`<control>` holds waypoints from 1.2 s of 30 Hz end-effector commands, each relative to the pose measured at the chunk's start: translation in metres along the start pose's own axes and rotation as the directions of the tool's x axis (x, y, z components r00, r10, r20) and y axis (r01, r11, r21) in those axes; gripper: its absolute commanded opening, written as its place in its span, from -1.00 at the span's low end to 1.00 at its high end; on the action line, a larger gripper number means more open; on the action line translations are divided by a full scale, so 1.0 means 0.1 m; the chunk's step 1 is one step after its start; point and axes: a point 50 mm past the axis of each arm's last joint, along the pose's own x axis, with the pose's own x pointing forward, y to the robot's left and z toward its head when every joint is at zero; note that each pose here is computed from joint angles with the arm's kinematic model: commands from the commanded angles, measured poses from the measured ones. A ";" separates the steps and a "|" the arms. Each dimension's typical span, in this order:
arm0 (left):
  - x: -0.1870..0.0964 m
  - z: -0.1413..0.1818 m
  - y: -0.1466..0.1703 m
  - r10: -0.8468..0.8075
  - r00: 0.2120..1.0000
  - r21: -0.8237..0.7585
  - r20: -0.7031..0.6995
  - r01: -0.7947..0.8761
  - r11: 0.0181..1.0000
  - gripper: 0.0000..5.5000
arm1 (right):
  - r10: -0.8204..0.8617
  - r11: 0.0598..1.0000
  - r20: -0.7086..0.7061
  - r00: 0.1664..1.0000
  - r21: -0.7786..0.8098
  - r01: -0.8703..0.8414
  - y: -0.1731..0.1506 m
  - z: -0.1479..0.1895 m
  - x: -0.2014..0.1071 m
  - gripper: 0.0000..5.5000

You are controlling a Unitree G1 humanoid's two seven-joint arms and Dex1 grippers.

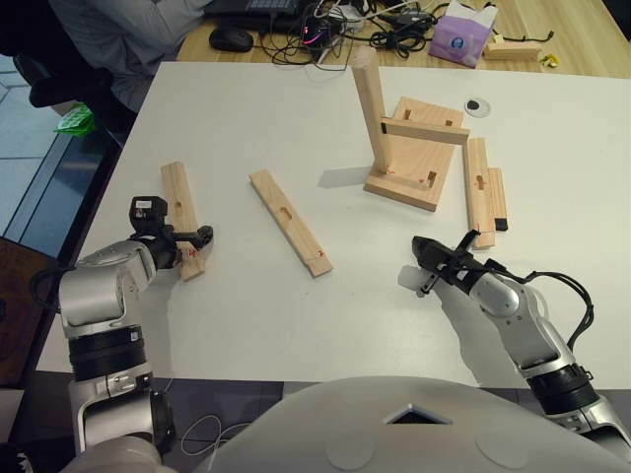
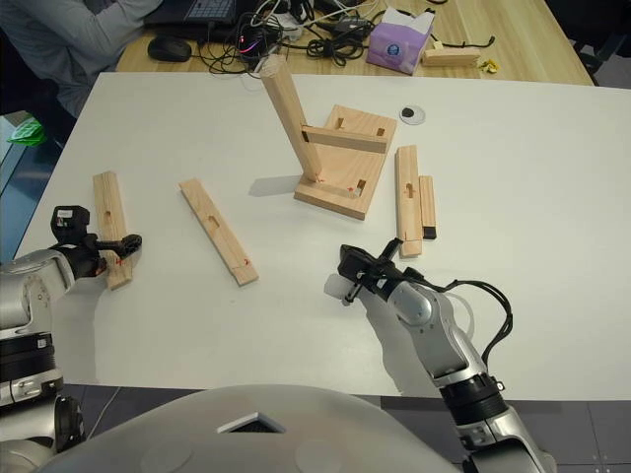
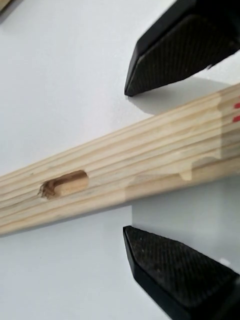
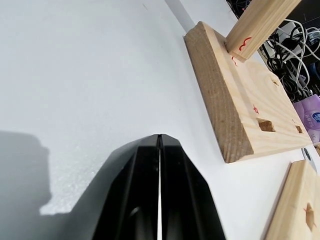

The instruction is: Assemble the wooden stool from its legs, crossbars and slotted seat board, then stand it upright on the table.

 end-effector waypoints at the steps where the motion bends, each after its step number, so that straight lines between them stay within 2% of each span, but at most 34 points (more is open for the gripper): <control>1: 0.07 -0.50 -0.12 -0.080 0.980 -0.075 -0.180 0.067 0.995 0.55 | 0.000 1.000 0.009 1.000 -0.008 0.000 -0.03 0.02 0.00 -1.00; 12: 0.12 -0.76 -0.28 -0.085 0.984 -0.082 -0.157 0.073 0.994 -0.01 | -0.015 1.000 0.052 0.999 -0.020 0.016 -0.13 0.06 0.02 -1.00; 17: 0.14 -0.57 -0.47 -0.090 0.993 -0.006 0.076 0.091 0.996 -0.26 | -0.108 0.993 0.094 0.990 -0.030 0.112 -0.33 0.11 0.04 -1.00; 22: 0.16 -0.41 -0.61 -0.092 0.955 -0.008 0.284 0.098 0.995 -0.26 | -0.226 0.973 0.193 0.955 -0.008 0.232 -0.68 0.26 0.03 -1.00; 26: 0.01 -0.08 -0.71 -0.054 0.817 -0.032 0.574 0.089 0.996 -0.26 | -0.227 0.972 0.283 0.932 0.123 0.199 -0.82 0.41 0.00 -1.00; 29: -0.19 0.31 -0.76 -0.043 0.624 0.011 0.780 0.055 0.998 -0.26 | -0.245 0.936 0.405 0.881 0.336 0.106 -0.98 0.64 -0.08 -1.00; 32: -0.37 0.54 -0.86 -0.100 0.470 0.096 0.877 0.032 0.995 -0.26 | -0.230 0.899 0.532 0.815 0.436 -0.031 -1.16 0.91 -0.20 -1.00; 34: -0.48 0.66 -0.91 -0.130 0.385 0.146 0.914 -0.013 0.989 -0.26 | -0.199 0.878 0.609 0.768 0.458 -0.136 -1.24 1.08 -0.26 -0.88; 36: -0.57 0.81 -0.93 -0.135 0.301 0.163 0.944 -0.070 0.984 -0.26 | -0.202 0.845 0.712 0.673 0.474 -0.249 -1.41 1.37 -0.29 -0.75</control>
